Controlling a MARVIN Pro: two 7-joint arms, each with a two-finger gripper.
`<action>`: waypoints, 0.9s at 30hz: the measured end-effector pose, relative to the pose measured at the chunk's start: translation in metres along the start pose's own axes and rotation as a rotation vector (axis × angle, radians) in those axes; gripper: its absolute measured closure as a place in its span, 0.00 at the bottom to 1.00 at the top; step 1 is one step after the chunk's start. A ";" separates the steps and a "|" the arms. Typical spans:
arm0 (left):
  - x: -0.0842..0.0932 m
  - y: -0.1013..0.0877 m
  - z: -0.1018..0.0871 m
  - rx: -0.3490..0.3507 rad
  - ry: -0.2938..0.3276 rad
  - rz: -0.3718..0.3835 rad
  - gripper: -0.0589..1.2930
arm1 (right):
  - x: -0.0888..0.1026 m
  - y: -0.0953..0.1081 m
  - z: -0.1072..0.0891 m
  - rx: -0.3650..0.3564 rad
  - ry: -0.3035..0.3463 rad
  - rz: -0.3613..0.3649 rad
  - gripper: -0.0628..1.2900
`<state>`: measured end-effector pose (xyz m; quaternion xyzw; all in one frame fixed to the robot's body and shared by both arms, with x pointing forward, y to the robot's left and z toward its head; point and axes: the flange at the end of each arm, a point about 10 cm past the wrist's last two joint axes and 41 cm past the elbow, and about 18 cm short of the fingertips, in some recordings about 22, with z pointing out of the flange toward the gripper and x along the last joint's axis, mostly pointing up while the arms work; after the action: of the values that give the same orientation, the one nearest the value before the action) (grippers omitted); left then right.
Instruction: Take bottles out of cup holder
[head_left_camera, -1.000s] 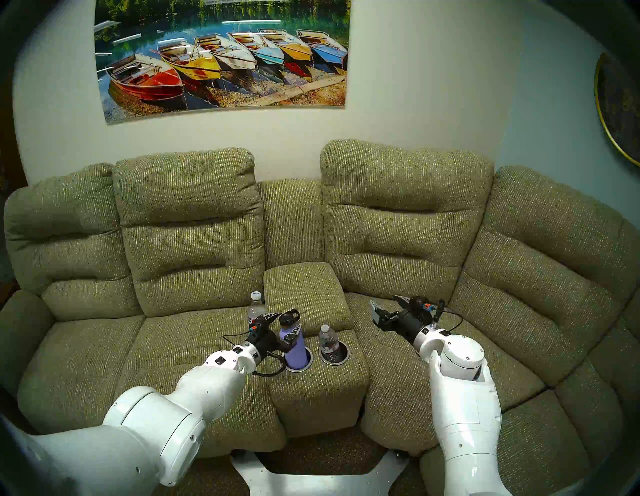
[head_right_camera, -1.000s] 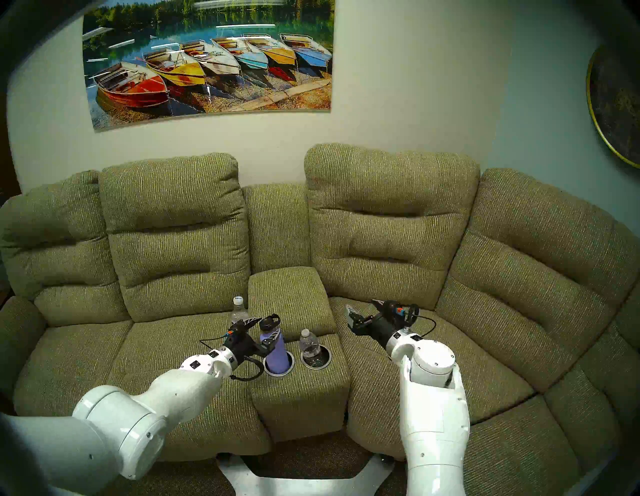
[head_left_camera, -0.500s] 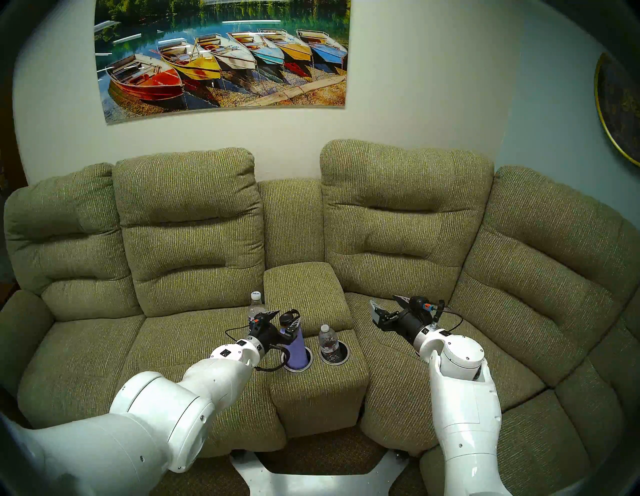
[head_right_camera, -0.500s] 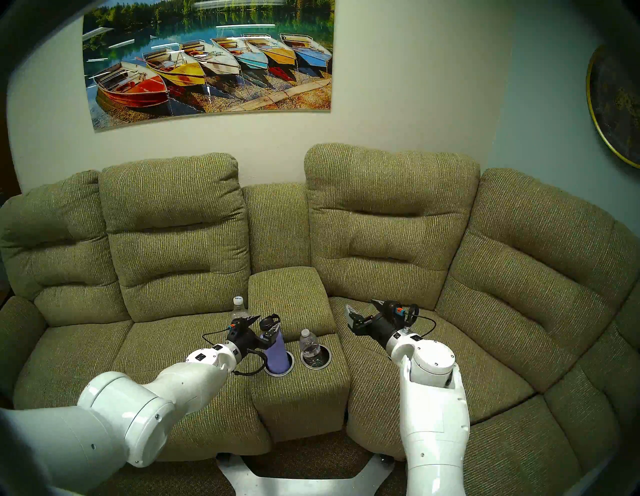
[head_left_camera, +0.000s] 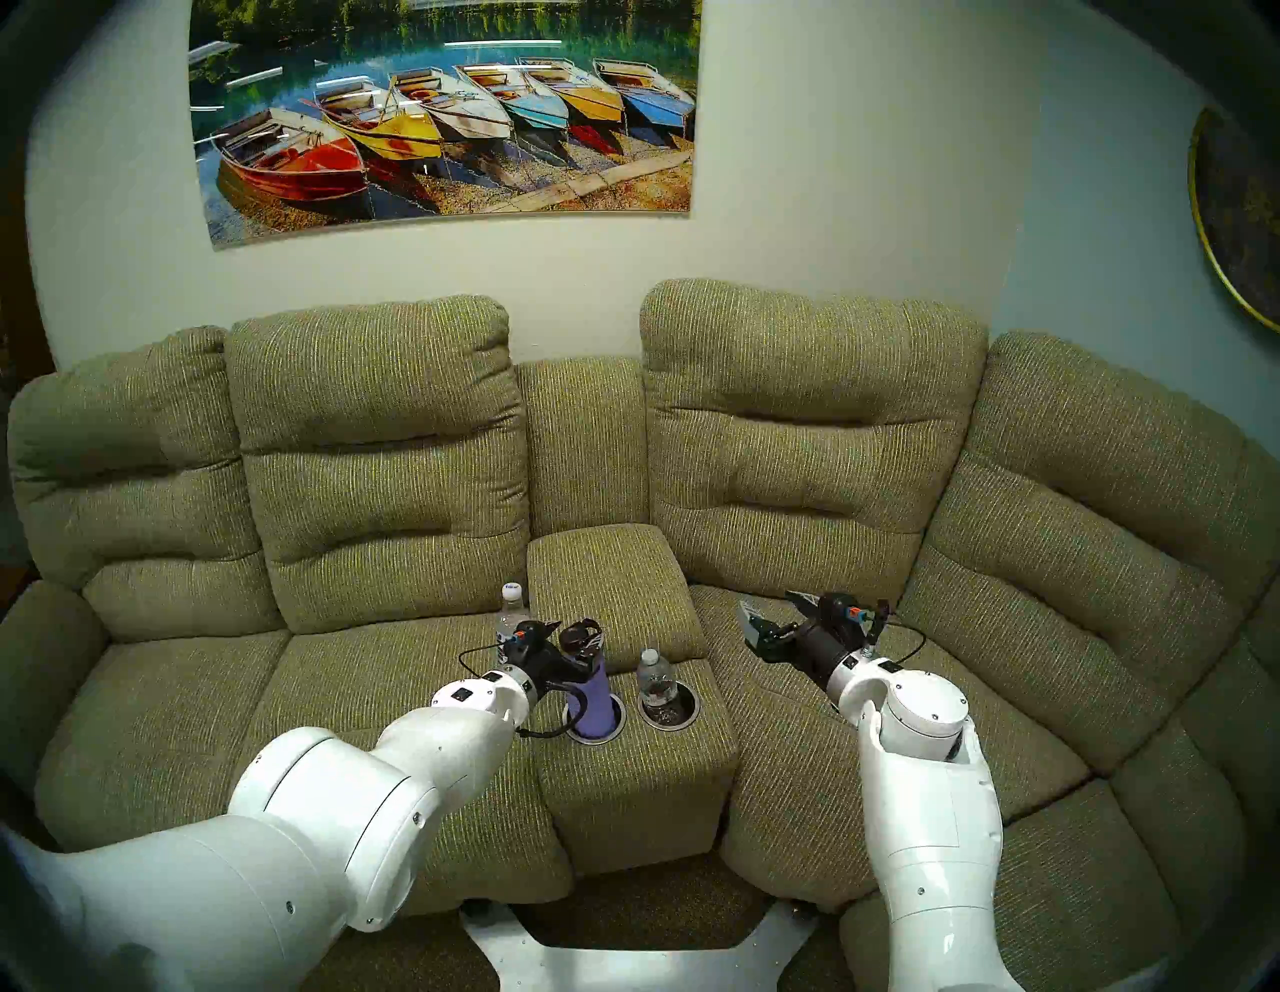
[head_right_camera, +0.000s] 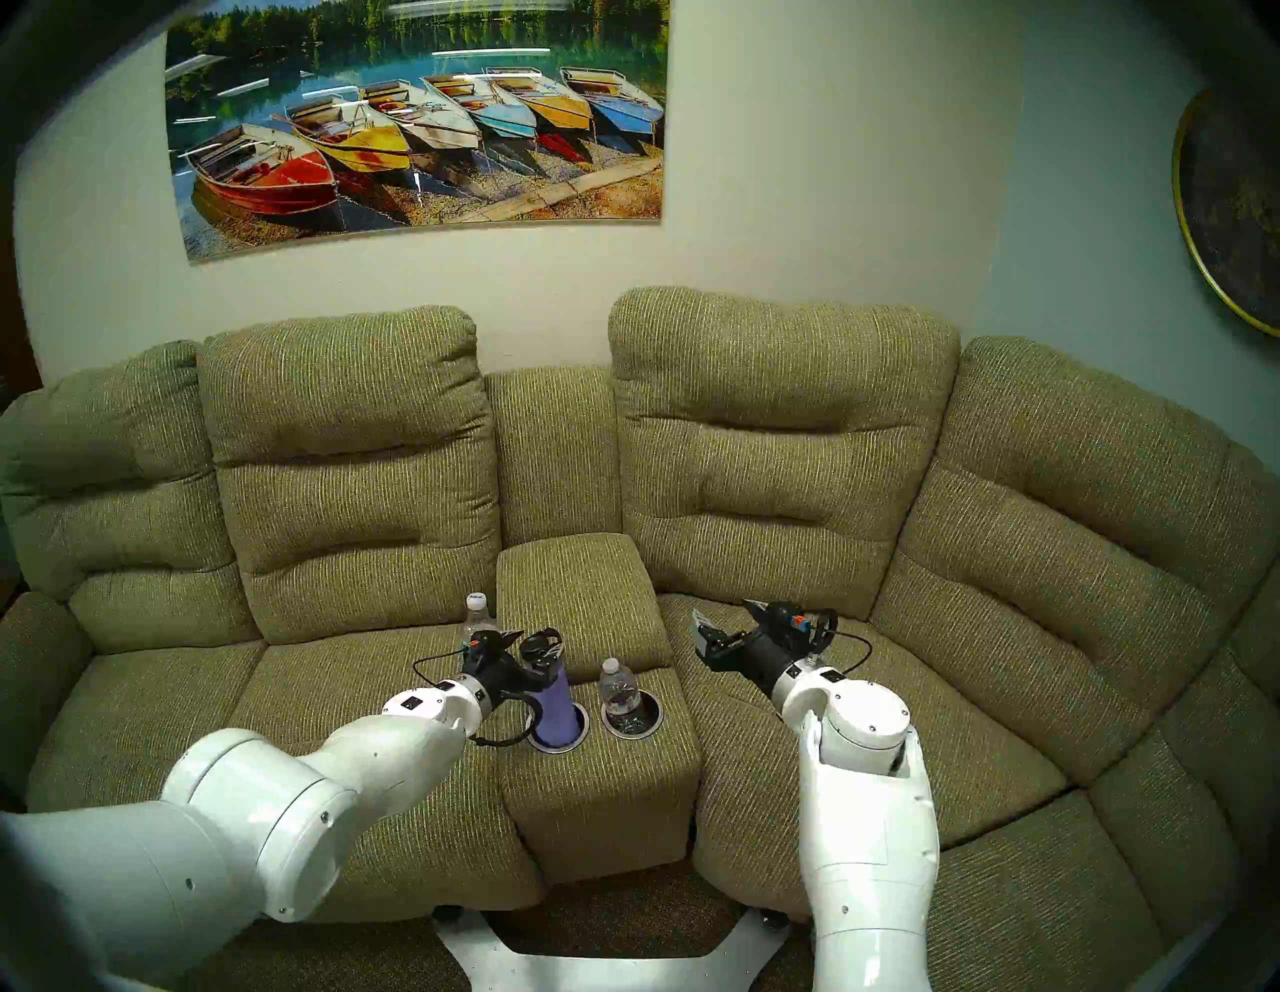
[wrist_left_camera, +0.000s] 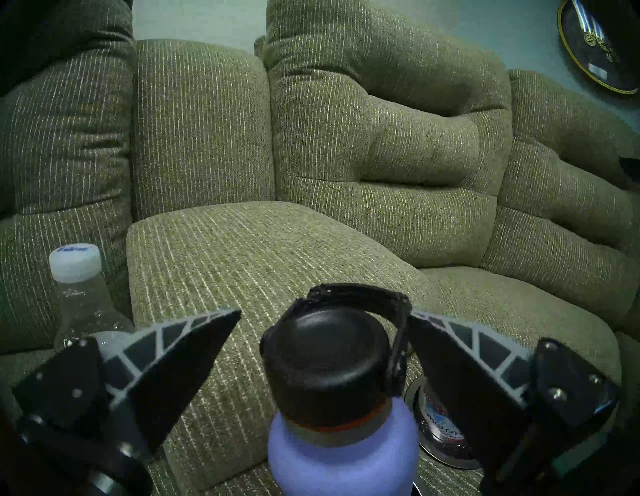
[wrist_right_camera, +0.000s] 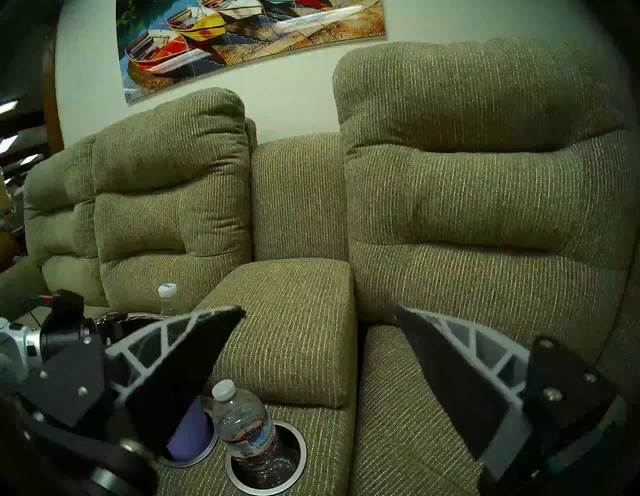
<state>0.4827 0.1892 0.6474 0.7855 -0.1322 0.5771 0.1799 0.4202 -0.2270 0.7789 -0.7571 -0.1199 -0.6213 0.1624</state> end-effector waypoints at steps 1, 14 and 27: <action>-0.001 0.000 0.000 -0.002 -0.004 0.003 0.03 | 0.000 0.000 0.000 0.000 0.000 0.000 0.05; -0.011 0.002 -0.003 0.004 -0.055 0.031 0.03 | 0.000 0.000 0.000 0.000 -0.001 0.000 0.05; -0.011 0.000 0.000 0.030 -0.093 0.022 0.03 | -0.001 0.000 0.000 0.000 -0.002 0.002 0.05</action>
<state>0.4791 0.1894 0.6370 0.8126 -0.1404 0.5439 0.1554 0.4201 -0.2269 0.7779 -0.7578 -0.1196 -0.6204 0.1629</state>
